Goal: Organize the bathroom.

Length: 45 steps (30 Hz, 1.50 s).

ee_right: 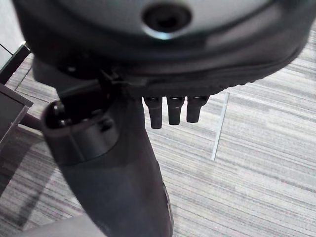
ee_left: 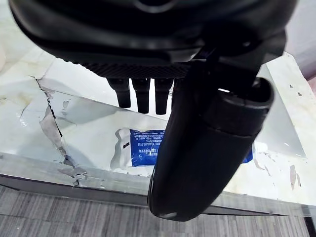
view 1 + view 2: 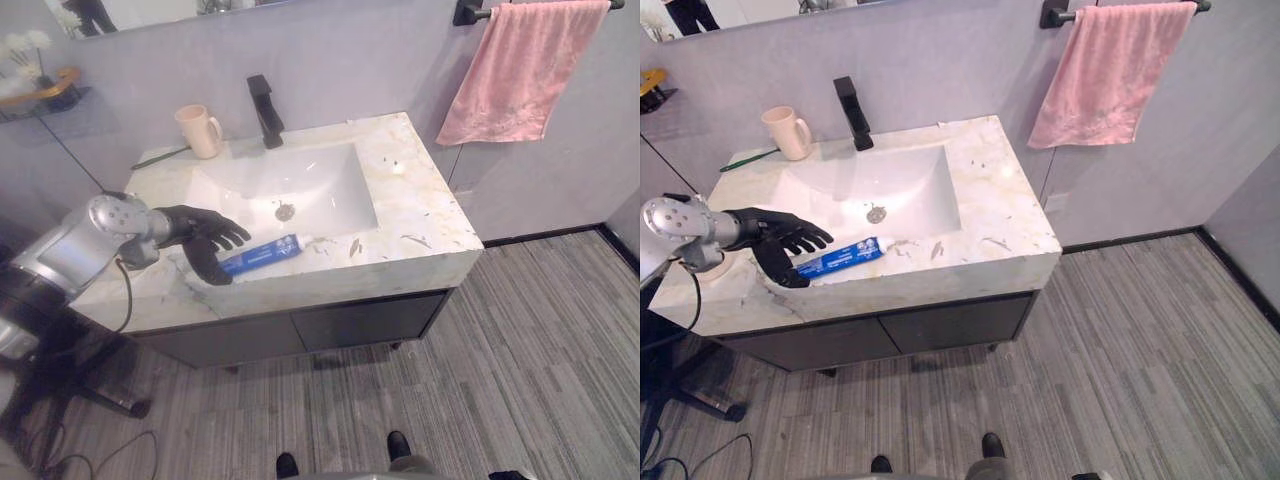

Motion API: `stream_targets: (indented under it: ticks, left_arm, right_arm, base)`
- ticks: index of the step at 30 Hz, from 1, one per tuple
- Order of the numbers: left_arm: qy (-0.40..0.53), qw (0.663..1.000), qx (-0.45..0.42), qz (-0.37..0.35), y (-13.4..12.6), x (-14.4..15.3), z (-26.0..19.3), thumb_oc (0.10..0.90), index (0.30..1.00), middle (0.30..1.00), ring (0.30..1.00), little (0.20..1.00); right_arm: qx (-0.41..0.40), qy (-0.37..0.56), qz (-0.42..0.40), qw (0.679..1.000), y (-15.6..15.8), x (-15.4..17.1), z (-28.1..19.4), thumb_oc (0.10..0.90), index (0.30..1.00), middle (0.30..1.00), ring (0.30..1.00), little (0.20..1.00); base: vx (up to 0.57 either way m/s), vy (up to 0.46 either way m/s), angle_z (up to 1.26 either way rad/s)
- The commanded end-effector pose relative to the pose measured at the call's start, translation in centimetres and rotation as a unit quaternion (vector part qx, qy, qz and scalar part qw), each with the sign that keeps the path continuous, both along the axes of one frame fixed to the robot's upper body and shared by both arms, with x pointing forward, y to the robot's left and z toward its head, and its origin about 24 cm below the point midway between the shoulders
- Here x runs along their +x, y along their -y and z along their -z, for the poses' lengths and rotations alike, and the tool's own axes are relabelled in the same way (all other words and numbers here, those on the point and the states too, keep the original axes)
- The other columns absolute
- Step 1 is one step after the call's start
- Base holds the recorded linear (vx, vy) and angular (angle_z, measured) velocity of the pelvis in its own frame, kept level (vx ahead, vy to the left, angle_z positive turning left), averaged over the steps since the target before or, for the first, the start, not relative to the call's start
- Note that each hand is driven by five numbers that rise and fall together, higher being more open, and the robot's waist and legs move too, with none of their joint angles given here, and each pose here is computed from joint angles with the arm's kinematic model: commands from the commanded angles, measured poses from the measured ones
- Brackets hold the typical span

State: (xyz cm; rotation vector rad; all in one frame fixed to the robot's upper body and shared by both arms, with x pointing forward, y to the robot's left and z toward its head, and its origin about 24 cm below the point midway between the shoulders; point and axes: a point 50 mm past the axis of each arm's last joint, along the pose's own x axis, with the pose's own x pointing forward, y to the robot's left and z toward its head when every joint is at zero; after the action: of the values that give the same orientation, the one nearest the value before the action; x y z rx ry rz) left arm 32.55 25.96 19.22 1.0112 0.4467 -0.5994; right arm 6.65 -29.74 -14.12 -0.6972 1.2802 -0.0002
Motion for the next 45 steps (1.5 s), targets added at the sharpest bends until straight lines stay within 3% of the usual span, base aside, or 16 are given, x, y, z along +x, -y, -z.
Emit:
stream_targets:
  ticks: [1,10,11,12,13,15,16,31,37,40,41,43,45]
  left_arm:
    - [0.106,0.994,-0.007,-0.016,-1.1,0.0,-6.0,0.800,0.900,0.900,0.900,0.900]
    - [0.096,0.995,0.019,-0.009,-1.1,-0.1,-5.8,0.800,0.900,0.900,0.900,0.900]
    - [0.091,0.995,0.028,-0.007,-1.1,-0.1,-5.9,0.750,0.825,0.825,0.825,0.825]
    - [0.090,0.995,0.031,-0.007,-1.1,-0.1,-5.9,0.613,0.620,0.620,0.620,0.620]
    - [0.087,0.996,0.036,-0.006,-1.2,-0.1,-5.8,0.565,0.547,0.547,0.547,0.547]
    - [0.085,0.996,0.040,-0.005,-1.2,-0.2,-5.9,0.516,0.474,0.474,0.474,0.474]
    - [0.086,0.995,0.045,-0.005,-1.2,-0.2,-5.9,0.406,0.309,0.309,0.309,0.309]
    - [0.086,0.996,0.028,-0.016,-1.5,-0.2,-5.7,0.400,0.300,0.300,0.300,0.300]
    - [0.145,0.982,-0.058,-0.102,-3.2,0.3,-5.9,0.400,0.300,0.300,0.300,0.300]
    - [0.182,0.963,-0.127,-0.152,-4.5,0.5,-5.8,0.400,0.300,0.300,0.300,0.300]
    - [0.201,0.950,-0.160,-0.177,-5.3,0.6,-5.9,0.400,0.300,0.300,0.300,0.300]
    - [0.207,0.943,-0.179,-0.190,-5.6,0.6,-5.9,0.400,0.300,0.300,0.300,0.300]
    - [0.225,0.935,-0.192,-0.197,-6.0,0.8,-6.4,0.400,0.300,0.300,0.300,0.300]
  right_arm:
    - [-0.066,0.003,-0.014,0.998,3.8,-0.2,-1.8,0.800,0.900,0.900,0.900,0.900]
    - [-0.068,0.007,-0.013,0.998,3.8,0.0,-1.9,0.800,0.900,0.900,0.900,0.900]
    - [-0.068,0.010,-0.014,0.998,3.9,0.2,-2.0,0.800,0.900,0.900,0.900,0.900]
    - [-0.069,0.010,-0.015,0.997,3.9,0.3,-2.0,0.800,0.900,0.900,0.900,0.900]
    - [-0.069,0.011,-0.015,0.997,3.9,0.4,-2.0,0.800,0.900,0.900,0.900,0.900]
    - [-0.069,0.013,-0.014,0.997,3.9,0.4,-2.1,0.800,0.900,0.900,0.900,0.900]
    - [-0.069,0.013,-0.013,0.997,4.0,0.5,-2.1,0.800,0.900,0.900,0.900,0.900]
    - [-0.067,0.015,-0.008,0.998,3.9,0.4,-2.1,0.800,0.900,0.900,0.900,0.900]
    - [-0.060,0.025,0.017,0.998,3.3,0.3,-1.7,0.800,0.900,0.900,0.900,0.900]
    - [-0.048,0.050,0.095,0.993,3.2,-0.2,-1.6,0.800,0.900,0.900,0.900,0.900]
    - [-0.035,0.087,0.169,0.981,3.6,-0.3,-1.7,0.800,0.900,0.900,0.900,0.900]
    - [-0.035,0.110,0.207,0.971,4.1,-0.1,-2.1,0.800,0.900,0.900,0.900,0.900]
    - [-0.031,0.182,0.279,0.942,5.5,0.9,-3.2,0.800,0.900,0.900,0.900,0.900]
  base:
    - [0.00,0.000,0.00]
    - [0.00,0.000,0.00]
    - [0.00,0.000,0.00]
    - [0.00,0.000,0.00]
    - [0.00,0.000,0.00]
    - [0.00,0.000,0.00]
    - [-0.01,0.008,-0.04]
    - [0.00,0.001,-0.01]
    - [0.00,0.000,0.00]
    - [0.02,-0.042,0.04]
    - [0.02,-0.045,0.05]
    - [0.02,-0.044,0.01]
    - [0.02,-0.044,-0.01]
